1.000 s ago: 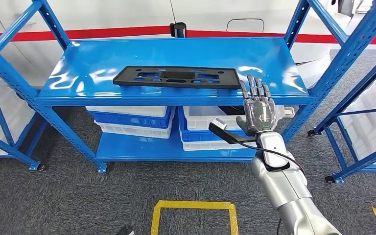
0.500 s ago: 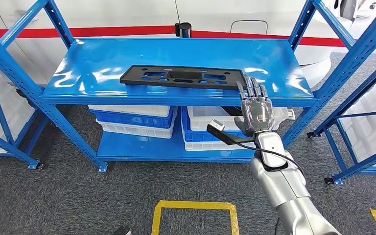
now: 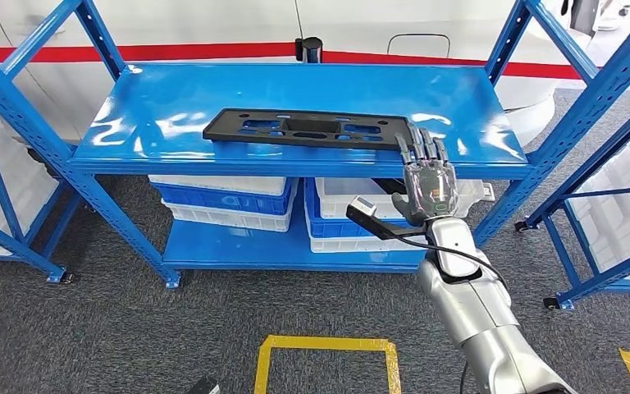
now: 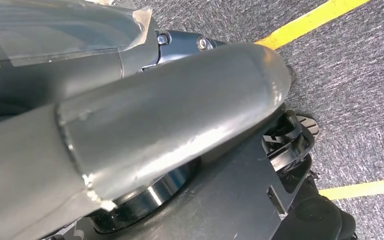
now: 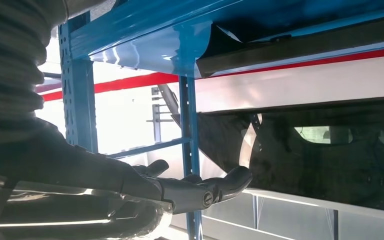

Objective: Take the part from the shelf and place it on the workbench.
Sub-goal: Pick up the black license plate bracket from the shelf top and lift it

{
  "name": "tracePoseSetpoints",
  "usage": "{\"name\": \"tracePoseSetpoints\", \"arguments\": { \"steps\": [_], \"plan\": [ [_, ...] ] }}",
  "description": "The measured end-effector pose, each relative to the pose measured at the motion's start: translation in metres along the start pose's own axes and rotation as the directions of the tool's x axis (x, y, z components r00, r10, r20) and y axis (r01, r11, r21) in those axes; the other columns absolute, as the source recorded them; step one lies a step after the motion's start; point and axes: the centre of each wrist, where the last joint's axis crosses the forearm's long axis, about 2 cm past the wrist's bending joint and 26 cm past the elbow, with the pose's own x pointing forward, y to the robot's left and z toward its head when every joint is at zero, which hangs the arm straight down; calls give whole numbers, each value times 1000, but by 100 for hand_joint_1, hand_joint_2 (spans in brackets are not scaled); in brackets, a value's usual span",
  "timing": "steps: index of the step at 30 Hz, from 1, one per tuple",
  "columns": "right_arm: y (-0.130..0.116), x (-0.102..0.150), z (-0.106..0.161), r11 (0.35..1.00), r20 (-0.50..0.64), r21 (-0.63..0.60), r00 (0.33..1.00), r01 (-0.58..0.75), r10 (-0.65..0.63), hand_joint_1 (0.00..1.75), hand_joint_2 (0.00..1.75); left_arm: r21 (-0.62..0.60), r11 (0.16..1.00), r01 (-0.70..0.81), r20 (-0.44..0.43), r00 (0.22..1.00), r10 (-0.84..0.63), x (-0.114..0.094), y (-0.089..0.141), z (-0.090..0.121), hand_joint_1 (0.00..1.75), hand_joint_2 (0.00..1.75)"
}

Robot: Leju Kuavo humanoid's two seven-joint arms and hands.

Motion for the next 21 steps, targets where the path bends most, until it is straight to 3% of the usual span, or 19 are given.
{"name": "tracePoseSetpoints", "arguments": {
  "steps": [21],
  "plan": [
    [-1,3,-2,1000,3,-1,1000,-1,1,0,175,1,1000,0,-3,1000,0,0,0,0,0,0]
  ]
}}
